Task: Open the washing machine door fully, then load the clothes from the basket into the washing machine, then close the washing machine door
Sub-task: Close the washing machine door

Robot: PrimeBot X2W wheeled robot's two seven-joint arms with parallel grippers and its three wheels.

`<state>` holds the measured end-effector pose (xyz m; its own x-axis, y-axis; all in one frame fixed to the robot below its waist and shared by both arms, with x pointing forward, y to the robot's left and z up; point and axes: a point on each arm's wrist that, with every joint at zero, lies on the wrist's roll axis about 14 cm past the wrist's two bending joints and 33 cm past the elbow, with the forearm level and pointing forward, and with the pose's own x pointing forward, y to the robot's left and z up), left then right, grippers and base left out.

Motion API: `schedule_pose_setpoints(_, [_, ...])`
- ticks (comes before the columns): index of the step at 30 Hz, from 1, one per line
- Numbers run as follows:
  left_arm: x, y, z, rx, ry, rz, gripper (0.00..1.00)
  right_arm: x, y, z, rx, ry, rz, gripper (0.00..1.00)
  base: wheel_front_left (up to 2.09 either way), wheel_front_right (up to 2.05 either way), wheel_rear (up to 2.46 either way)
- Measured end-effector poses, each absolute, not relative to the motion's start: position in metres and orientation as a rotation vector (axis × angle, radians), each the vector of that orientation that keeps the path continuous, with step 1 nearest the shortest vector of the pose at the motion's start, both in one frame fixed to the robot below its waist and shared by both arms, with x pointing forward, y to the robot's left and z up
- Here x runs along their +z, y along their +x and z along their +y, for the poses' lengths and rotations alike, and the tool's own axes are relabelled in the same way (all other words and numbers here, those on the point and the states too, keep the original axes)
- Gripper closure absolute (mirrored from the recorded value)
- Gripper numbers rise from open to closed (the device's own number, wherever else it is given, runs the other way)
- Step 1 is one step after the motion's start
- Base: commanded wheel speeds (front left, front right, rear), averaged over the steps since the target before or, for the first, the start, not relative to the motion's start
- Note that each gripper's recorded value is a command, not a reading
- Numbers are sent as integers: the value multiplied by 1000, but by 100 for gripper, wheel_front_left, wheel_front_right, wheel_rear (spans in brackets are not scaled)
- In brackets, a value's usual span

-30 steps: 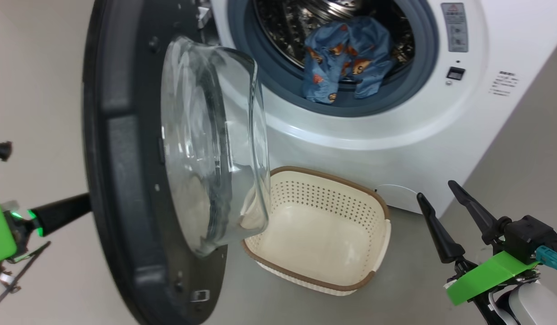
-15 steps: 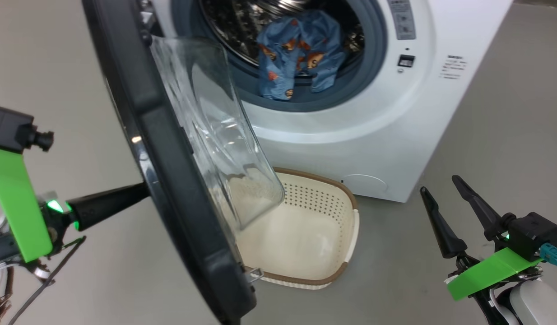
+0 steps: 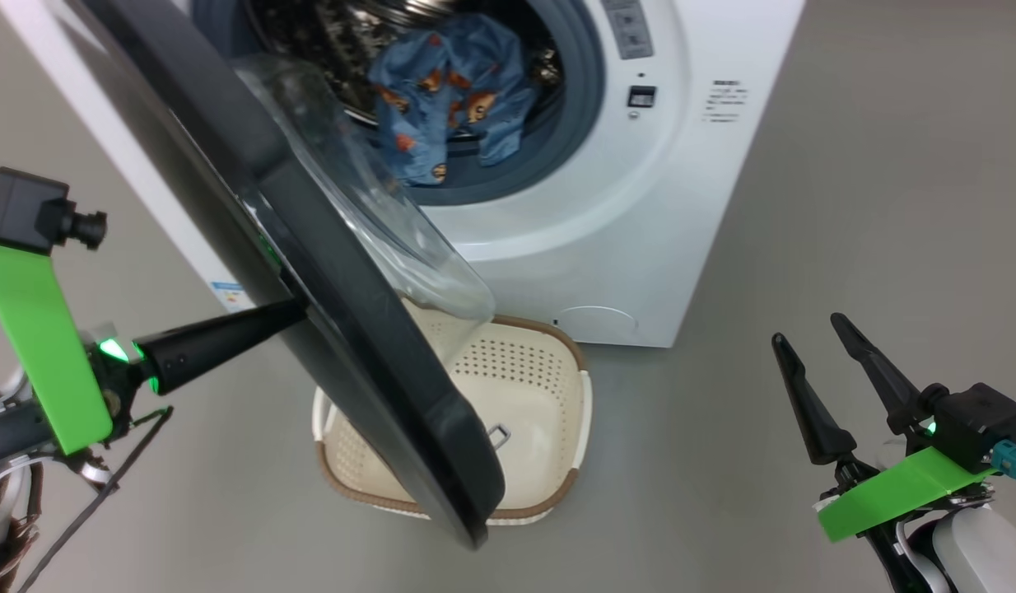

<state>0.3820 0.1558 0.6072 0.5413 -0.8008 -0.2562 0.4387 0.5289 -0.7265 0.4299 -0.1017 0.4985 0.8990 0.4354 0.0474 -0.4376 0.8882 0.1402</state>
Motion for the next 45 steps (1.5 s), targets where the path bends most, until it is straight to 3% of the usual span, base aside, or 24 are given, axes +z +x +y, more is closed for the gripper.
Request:
schedule_pose_setpoints(10, [616, 396, 133, -861, -664, 597, 100, 502, 425, -123, 395, 142, -26, 0, 0, 0, 0])
schedule_pose_setpoints(23, [615, 390, 158, -764, -730, 524, 100, 510, 424, -112, 417, 152, -47, 0, 0, 0, 0])
schedule_pose_setpoints(24, [612, 388, 161, -750, -739, 522, 97, 511, 424, -112, 419, 152, -47, 0, 0, 0, 0])
schedule_pose_setpoints(25, [610, 387, 165, -733, -748, 515, 84, 510, 423, -111, 421, 153, -45, 0, 0, 0, 0])
schedule_pose_setpoints(27, [605, 384, 171, -702, -766, 508, 73, 507, 420, -110, 424, 155, -36, 0, 0, 0, 0])
schedule_pose_setpoints(28, [604, 383, 175, -686, -778, 499, 63, 507, 419, -109, 426, 155, -34, 0, 0, 0, 0])
schedule_pose_setpoints(30, [600, 381, 182, -653, -799, 481, 56, 507, 419, -108, 429, 155, -36, 0, 0, 0, 0])
schedule_pose_setpoints(31, [598, 380, 185, -637, -809, 473, 46, 508, 419, -107, 430, 155, -38, 0, 0, 0, 0])
schedule_pose_setpoints(32, [595, 380, 189, -615, -815, 464, 17, 509, 419, -107, 431, 155, -39, 0, 0, 0, 0])
schedule_pose_setpoints(33, [592, 378, 192, -594, -818, 460, 3, 510, 419, -107, 432, 155, -41, 0, 0, 0, 0])
schedule_pose_setpoints(45, [551, 367, 228, -350, -895, 372, 0, 512, 413, -105, 437, 156, -46, 0, 0, 0, 0])
